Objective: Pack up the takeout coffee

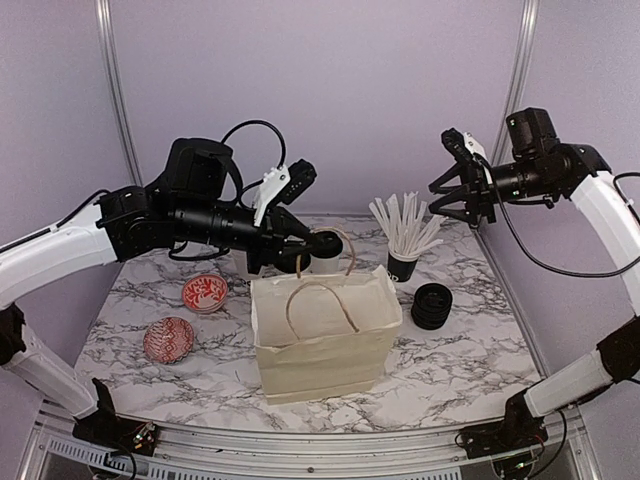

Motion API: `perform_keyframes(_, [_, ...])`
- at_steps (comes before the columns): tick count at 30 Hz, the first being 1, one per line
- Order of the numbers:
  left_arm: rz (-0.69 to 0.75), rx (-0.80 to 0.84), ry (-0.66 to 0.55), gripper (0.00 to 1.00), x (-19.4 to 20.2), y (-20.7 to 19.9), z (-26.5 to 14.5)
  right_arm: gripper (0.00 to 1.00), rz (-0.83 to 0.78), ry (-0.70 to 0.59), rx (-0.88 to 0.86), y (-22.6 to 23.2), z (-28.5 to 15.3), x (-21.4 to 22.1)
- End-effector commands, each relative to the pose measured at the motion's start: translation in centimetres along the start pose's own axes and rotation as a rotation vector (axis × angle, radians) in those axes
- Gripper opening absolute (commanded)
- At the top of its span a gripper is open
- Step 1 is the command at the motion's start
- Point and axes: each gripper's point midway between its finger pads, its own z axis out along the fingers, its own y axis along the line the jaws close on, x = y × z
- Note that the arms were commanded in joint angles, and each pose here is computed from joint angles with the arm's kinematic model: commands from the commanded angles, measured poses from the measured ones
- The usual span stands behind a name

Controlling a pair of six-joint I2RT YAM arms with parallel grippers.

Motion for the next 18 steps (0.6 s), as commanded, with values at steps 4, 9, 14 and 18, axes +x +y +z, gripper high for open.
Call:
perform_keyframes(4, [0.047,0.235,-0.063,0.0,-0.7,-11.5,-2.9,0.5,0.057,-0.007,0.078,-2.5,0.0,1.3])
perform_keyframes(9, [-0.003,0.353,-0.007,0.0,1.9,-16.9,-3.0,0.5,0.087,0.006,0.067,-2.8,0.9,2.3])
perform_keyframes(14, [0.019,0.37,0.002,0.0,2.1,-19.0,-2.9,0.5,0.092,-0.001,0.053,-2.7,1.1,2.2])
perform_keyframes(18, [0.055,0.356,-0.011,0.0,1.3,-19.1,-2.9,0.5,0.091,-0.011,0.039,-2.4,1.0,2.1])
